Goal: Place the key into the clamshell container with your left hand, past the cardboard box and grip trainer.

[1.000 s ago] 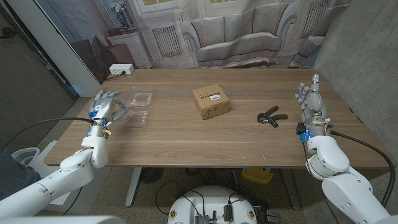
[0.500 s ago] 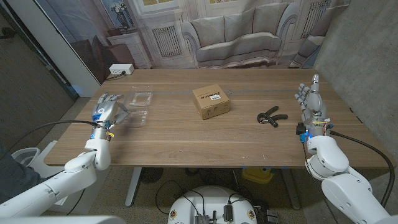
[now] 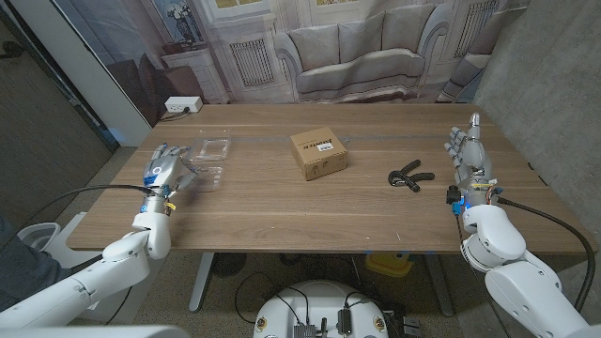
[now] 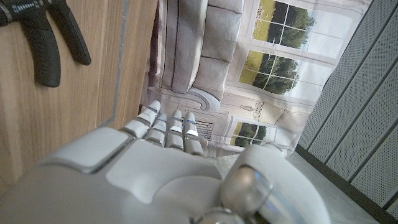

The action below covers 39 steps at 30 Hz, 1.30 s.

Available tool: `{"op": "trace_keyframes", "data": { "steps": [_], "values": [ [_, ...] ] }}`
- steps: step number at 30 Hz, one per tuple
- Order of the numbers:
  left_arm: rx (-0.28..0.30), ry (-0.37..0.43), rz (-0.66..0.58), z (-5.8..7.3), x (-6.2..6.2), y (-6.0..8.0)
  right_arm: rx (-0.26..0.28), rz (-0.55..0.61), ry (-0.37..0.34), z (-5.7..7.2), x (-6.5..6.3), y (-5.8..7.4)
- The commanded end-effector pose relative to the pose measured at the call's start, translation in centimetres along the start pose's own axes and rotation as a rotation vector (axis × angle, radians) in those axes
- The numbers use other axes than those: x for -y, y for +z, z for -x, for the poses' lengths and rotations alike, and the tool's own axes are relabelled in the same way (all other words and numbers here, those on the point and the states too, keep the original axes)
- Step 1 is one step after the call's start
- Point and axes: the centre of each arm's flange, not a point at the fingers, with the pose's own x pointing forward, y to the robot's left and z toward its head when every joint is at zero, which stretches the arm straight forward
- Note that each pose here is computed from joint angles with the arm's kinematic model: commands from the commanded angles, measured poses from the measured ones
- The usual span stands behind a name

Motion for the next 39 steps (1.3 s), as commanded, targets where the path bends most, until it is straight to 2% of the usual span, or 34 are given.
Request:
{"op": "trace_keyframes", "data": {
  "steps": [1, 29, 39],
  "values": [
    [-0.004, -0.011, -0.001, 0.3, 0.2, 0.0, -0.004, 0.002, 0.003, 0.1, 0.0, 0.0],
    [-0.029, -0.024, 0.027, 0.9, 0.2, -0.8, -0.012, 0.007, 0.013, -0.1, -0.5, -0.1],
    [-0.023, -0.021, 0.033, 0.8, -0.5, -1.0, -0.004, 0.004, 0.012, 0.0, -0.6, -0.1]
  ]
}}
